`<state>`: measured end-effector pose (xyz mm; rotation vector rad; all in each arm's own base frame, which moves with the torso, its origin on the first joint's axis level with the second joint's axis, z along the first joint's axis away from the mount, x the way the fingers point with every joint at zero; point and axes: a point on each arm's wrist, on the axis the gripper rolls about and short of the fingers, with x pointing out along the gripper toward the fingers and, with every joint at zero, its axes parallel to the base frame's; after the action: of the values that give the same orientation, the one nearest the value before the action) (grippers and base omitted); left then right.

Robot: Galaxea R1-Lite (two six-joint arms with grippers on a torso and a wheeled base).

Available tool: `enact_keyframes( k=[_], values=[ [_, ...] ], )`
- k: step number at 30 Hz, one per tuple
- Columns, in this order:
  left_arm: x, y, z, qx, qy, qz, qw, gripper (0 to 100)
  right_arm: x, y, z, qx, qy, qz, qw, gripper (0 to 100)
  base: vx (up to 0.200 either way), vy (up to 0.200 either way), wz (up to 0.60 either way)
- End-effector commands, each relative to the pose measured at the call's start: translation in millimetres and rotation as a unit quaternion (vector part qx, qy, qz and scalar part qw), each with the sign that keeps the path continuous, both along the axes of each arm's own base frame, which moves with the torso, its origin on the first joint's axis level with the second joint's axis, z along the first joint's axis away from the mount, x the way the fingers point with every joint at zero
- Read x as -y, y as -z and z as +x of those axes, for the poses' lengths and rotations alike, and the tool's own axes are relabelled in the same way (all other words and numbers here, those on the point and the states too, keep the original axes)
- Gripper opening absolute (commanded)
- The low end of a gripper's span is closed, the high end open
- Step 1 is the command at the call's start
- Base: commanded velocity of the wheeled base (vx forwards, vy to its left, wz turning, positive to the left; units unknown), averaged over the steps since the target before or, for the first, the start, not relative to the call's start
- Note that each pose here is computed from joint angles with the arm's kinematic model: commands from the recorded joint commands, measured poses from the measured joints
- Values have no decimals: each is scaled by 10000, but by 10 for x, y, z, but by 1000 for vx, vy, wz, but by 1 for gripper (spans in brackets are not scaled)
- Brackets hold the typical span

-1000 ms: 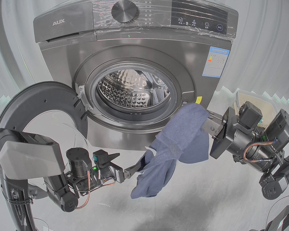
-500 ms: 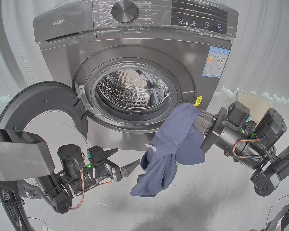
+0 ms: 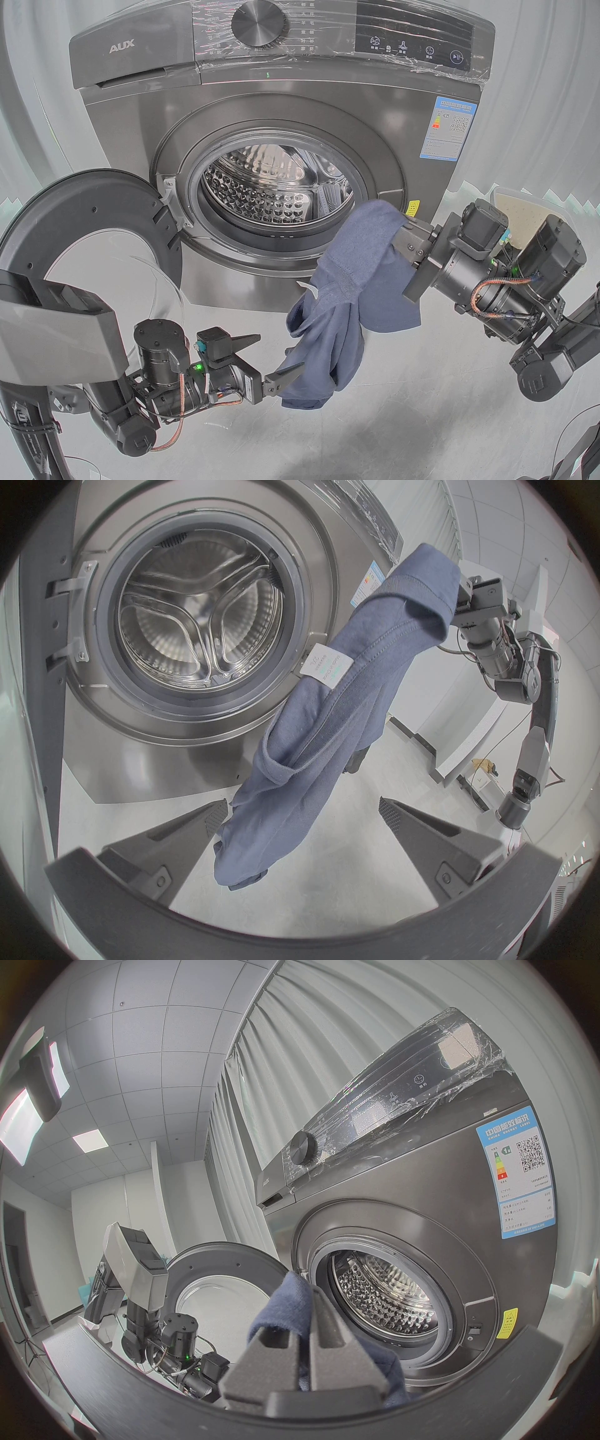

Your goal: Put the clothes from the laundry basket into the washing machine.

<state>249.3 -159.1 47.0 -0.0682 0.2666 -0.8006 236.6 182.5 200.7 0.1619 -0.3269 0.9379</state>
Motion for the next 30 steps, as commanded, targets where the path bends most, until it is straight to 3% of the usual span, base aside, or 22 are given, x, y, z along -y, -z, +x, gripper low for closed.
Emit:
enact_keyframes(
  k=[1,22,30],
  values=[
    [45,134,93,-91,-15,74,9999,100,-8,5,-4,-4,-17,-5,10000,0,0,0,0],
    [52,212,537,217,-611,-101,9978,100,-84,-33,-128,43,-237,26,9997,0,0,0,0],
    [94,291,582,183,-580,-82,9981,100,-127,-32,-160,41,-322,29,9995,0,0,0,0]
  ],
)
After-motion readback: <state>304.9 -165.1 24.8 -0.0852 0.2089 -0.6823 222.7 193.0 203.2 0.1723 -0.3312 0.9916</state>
